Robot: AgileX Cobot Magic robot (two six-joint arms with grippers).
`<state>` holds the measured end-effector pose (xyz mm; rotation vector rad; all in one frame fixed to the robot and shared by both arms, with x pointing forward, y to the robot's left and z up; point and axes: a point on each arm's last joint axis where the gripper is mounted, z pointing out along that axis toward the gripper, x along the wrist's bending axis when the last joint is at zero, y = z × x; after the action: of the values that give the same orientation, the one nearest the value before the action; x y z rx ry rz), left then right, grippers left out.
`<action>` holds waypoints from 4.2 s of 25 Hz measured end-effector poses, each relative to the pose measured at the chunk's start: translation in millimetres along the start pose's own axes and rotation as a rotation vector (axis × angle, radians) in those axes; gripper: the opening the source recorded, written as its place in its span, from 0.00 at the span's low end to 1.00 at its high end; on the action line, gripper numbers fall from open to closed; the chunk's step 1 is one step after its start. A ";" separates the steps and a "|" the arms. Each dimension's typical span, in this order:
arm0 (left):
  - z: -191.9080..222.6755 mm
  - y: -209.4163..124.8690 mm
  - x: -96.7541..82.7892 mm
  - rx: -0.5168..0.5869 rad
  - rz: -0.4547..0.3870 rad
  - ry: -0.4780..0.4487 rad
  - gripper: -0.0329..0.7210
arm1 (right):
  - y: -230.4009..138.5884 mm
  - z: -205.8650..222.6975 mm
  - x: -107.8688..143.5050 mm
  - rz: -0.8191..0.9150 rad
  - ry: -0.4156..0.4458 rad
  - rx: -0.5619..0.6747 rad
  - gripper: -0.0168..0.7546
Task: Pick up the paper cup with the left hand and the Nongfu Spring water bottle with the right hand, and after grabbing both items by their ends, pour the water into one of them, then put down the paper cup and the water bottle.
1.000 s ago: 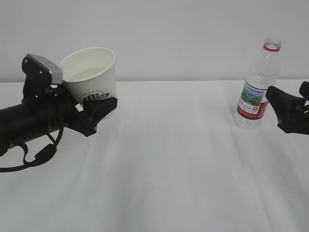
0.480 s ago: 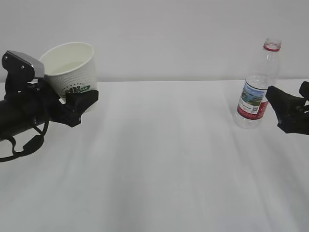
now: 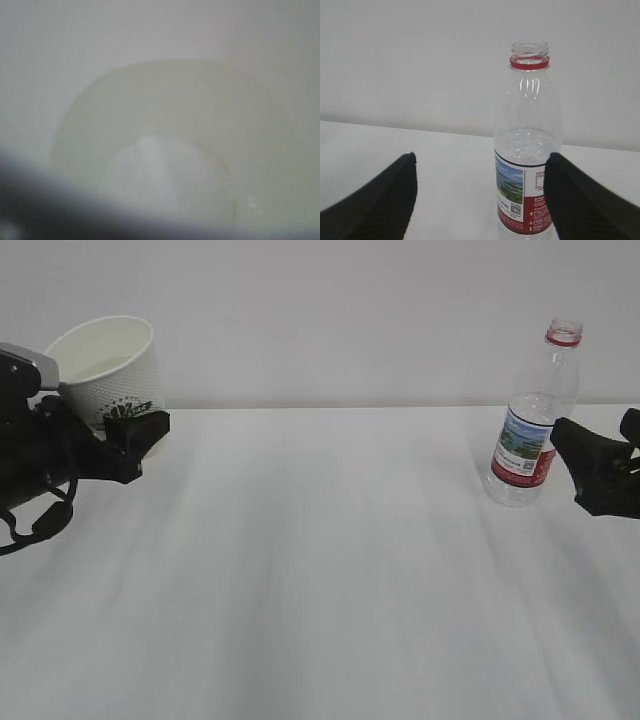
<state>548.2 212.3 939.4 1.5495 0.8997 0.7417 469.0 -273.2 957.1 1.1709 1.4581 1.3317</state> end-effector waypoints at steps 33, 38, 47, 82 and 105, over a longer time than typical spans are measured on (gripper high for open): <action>3.2 -36.0 34.3 0.058 -0.113 0.276 0.67 | -0.3 0.0 0.3 0.000 0.003 0.003 0.79; 2.6 -39.5 39.9 0.047 -0.100 0.337 0.67 | -0.7 0.0 0.4 -0.002 0.005 0.008 0.79; 4.2 -58.5 44.9 0.066 -0.122 0.391 0.67 | -3.4 -0.1 0.2 -0.003 0.002 0.038 0.79; 6.6 -98.9 49.9 0.138 -0.158 0.454 0.67 | -7.2 -0.3 -0.1 -0.004 -0.001 0.079 0.79; 6.3 -97.8 50.1 0.114 -0.190 0.458 0.86 | -7.4 -0.3 -0.1 -0.004 -0.001 0.081 0.79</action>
<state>564.6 258.8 841.0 1.3881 1.4282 0.9377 468.0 -273.5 949.8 1.2196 1.5254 1.2794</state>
